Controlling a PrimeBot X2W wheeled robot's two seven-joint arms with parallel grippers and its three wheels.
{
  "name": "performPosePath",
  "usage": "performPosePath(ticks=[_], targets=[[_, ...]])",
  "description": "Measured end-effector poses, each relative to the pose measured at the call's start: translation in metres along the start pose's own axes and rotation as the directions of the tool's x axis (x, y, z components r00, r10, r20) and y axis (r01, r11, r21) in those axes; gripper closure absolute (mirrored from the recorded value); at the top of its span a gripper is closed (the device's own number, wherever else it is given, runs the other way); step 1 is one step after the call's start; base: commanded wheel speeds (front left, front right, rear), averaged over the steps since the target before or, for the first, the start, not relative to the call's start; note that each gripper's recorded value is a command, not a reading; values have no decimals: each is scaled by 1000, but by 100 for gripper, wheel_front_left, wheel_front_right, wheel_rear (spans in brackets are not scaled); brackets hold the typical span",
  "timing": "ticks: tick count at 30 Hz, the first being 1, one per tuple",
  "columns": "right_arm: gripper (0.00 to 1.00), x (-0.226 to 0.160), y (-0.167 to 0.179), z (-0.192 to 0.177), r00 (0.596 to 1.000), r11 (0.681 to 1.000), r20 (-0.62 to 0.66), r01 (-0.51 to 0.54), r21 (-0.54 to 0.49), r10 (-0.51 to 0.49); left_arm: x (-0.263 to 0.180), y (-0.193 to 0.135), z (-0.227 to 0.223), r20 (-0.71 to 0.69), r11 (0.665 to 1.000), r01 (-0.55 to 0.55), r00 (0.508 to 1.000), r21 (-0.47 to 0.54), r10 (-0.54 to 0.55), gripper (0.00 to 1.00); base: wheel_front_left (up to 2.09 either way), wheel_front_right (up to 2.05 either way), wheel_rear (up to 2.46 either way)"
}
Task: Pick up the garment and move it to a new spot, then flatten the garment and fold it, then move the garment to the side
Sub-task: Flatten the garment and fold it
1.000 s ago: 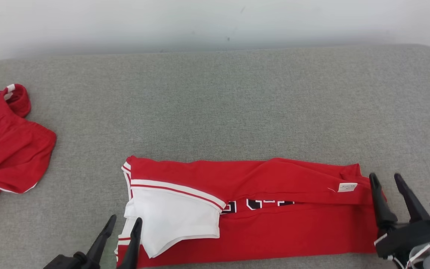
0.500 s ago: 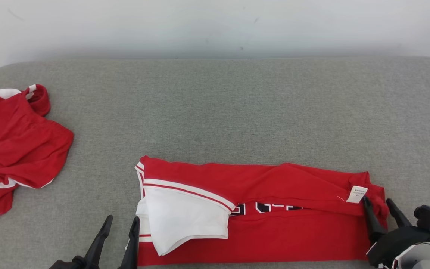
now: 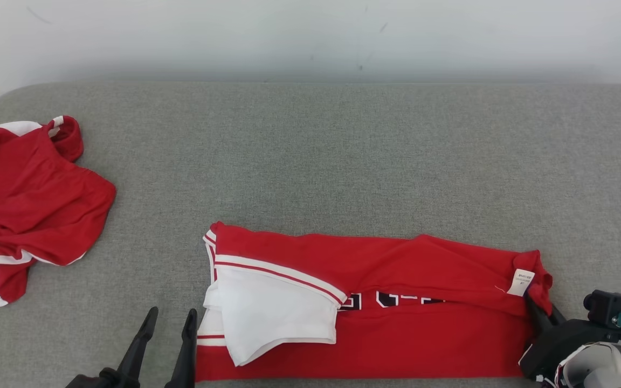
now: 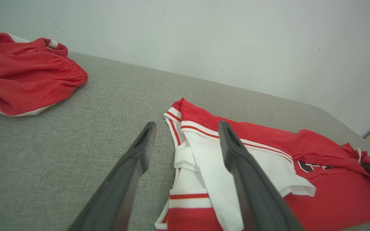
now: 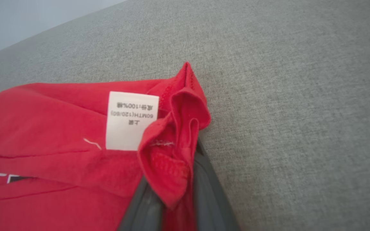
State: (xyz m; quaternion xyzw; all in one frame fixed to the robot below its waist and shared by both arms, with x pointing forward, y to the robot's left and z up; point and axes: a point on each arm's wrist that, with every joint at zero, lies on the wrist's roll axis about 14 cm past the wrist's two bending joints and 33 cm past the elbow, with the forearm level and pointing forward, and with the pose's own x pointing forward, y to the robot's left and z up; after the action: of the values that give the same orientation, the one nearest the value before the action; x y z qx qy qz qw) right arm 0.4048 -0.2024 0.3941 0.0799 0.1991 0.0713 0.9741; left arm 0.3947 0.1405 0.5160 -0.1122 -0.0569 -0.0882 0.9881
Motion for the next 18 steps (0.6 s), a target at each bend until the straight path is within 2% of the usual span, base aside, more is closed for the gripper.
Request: performPosePath(ticks=[4, 9, 12, 15, 18], targets=[[100, 1, -13, 13, 999, 999, 35, 25, -24, -25, 1, 3, 2, 7, 1000, -11, 1000, -1, 11, 0, 0, 0, 0], [100, -6, -61, 44, 987, 988, 103, 134, -80, -125, 3, 4, 9, 33, 1000, -17, 999, 1, 17, 0, 0, 0, 0], [100, -13, -77, 54, 979, 981, 127, 173, -90, -161, 3, 8, 15, 49, 1000, -29, 998, 4, 29, 0, 0, 0, 0], [100, -14, -73, 67, 975, 983, 166, 164, -76, -150, 1, 10, 17, 54, 999, -38, 998, 4, 38, 0, 0, 0, 0], [100, -12, -52, 79, 975, 993, 200, 109, -41, -98, -1, 11, 18, 59, 999, -46, 997, 5, 46, 0, 0, 0, 0]])
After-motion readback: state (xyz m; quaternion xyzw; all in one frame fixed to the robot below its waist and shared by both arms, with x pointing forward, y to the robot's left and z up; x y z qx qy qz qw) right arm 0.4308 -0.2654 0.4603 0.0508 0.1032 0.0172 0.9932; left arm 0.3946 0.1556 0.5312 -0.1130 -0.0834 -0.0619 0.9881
